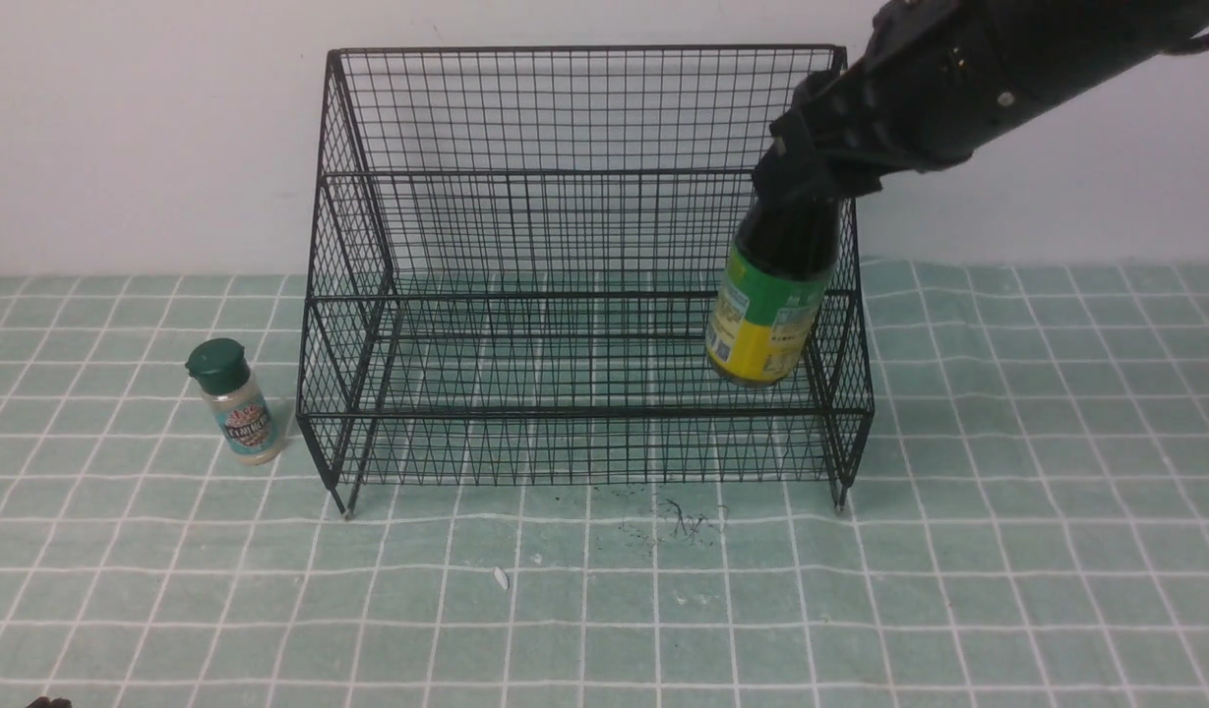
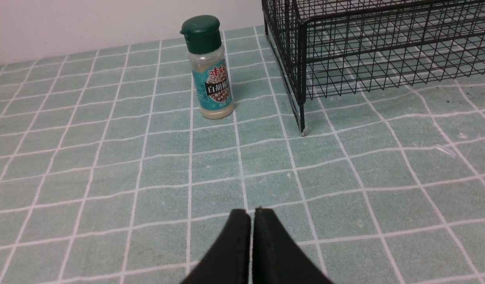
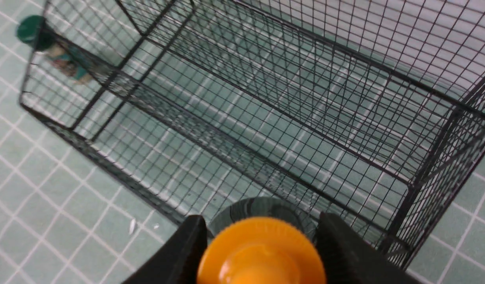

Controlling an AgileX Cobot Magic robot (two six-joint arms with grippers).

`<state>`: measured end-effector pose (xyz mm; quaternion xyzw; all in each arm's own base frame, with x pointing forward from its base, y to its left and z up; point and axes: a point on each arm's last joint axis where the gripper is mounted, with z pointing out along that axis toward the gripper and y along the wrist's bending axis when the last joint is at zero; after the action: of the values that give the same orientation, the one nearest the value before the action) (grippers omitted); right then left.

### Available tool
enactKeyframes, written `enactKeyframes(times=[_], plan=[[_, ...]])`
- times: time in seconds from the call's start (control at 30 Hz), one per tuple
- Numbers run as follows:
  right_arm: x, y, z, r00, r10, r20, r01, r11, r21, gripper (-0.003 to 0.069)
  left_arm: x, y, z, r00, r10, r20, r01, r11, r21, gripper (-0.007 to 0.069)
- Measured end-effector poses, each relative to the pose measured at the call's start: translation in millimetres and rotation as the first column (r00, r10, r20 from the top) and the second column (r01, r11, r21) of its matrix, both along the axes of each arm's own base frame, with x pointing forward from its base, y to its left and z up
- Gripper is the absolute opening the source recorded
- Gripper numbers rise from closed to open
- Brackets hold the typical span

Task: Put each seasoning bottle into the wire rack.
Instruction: Use the right arm to put the condiment bottle back on the shelf, then use the left arm to grab the condiment bottle closest to it

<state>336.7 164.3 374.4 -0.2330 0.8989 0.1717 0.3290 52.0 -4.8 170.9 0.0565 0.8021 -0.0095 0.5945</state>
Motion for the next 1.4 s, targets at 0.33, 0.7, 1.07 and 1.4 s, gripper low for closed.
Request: enactKeyframes(times=[0.33, 0.7, 1.07, 1.4], plan=[[31, 10, -51, 0.997, -0.012, -0.079, 0.007, 0.998, -0.066, 0.0328, 0, 0, 0, 1.000, 0.000, 0.000, 0.000, 1.000, 0.000, -0.0006], [39, 14, -82, 0.981, -0.003, -0.195, -0.020, 0.993, -0.119, 0.0337, 0, 0, 0, 1.000, 0.000, 0.001, 0.000, 1.000, 0.000, -0.0006], [25, 9, -58, 0.982, -0.005, -0.187, -0.014, 0.995, -0.098, 0.0444, 0, 0, 0, 1.000, 0.000, 0.001, 0.000, 1.000, 0.000, -0.0006], [-69, -42, 69, 0.990, -0.125, 0.070, 0.127, 0.991, -0.030, 0.0291, 0, 0, 0, 1.000, 0.000, 0.001, 0.000, 1.000, 0.000, -0.0006]])
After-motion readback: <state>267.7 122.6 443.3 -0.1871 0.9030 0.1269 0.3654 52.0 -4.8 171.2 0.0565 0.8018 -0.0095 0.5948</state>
